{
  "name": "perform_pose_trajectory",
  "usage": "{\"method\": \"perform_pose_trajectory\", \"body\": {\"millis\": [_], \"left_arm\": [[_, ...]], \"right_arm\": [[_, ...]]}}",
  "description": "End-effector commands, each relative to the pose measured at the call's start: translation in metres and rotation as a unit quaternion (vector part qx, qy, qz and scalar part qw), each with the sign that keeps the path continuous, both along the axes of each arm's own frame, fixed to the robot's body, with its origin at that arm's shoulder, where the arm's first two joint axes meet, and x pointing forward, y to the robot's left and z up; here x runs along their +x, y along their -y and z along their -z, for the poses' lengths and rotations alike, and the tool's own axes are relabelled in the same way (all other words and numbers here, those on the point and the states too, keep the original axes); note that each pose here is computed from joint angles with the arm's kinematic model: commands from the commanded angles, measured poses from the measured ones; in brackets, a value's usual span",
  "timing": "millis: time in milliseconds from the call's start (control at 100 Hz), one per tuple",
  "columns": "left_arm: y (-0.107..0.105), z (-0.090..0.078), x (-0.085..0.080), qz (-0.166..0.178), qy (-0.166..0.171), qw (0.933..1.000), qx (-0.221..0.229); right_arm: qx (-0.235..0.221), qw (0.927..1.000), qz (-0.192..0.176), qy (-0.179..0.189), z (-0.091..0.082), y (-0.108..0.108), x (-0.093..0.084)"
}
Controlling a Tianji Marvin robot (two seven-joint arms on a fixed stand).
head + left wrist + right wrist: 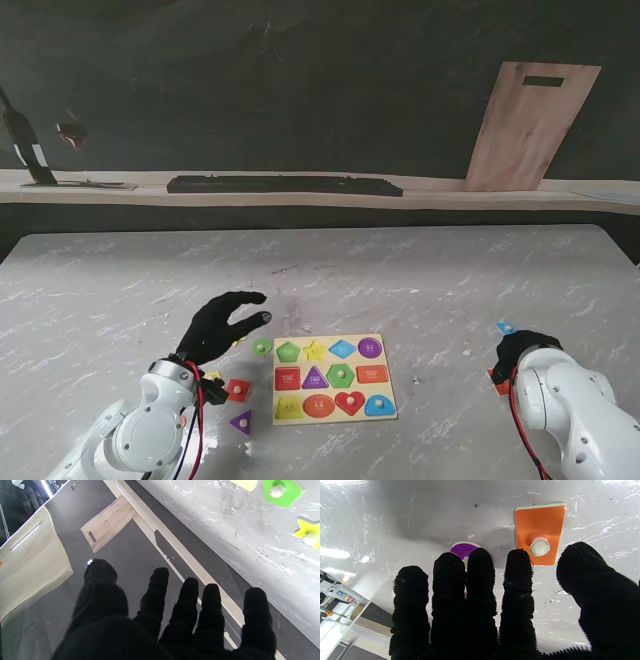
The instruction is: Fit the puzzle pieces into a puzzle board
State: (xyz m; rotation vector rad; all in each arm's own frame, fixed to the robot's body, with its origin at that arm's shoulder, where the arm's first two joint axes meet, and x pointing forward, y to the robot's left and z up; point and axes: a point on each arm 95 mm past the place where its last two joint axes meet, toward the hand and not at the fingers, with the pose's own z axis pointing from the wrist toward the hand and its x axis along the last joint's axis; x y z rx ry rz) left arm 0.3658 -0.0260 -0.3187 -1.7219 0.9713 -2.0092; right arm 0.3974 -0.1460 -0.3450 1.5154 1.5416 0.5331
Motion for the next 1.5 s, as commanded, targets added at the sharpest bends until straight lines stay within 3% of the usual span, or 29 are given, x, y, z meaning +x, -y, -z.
{"method": "perform_pose_trajectory", "body": {"millis": [0,790,1290,1490], "left_arm": [[0.001,0.000,0.000,0.001,-0.003,1.0000,-0.002],[0.003,0.000,0.000,0.001,-0.005,1.0000,-0.001],[0.003,0.000,0.000,0.001,-0.005,1.0000,-0.001],[0.002,0.000,0.000,0.000,-0.004,1.0000,-0.001]], "right_arm": [[0.000,1.0000,0.000,-0.006,0.003,-0.002,-0.002],[-0.003,0.9997,0.021,-0.016,0.010,-0.002,-0.003],[0.015,0.9980,0.051,-0.035,0.025,0.000,-0.007],[0.025,0.9983,0.051,-0.012,0.026,0.001,-0.009]]}}
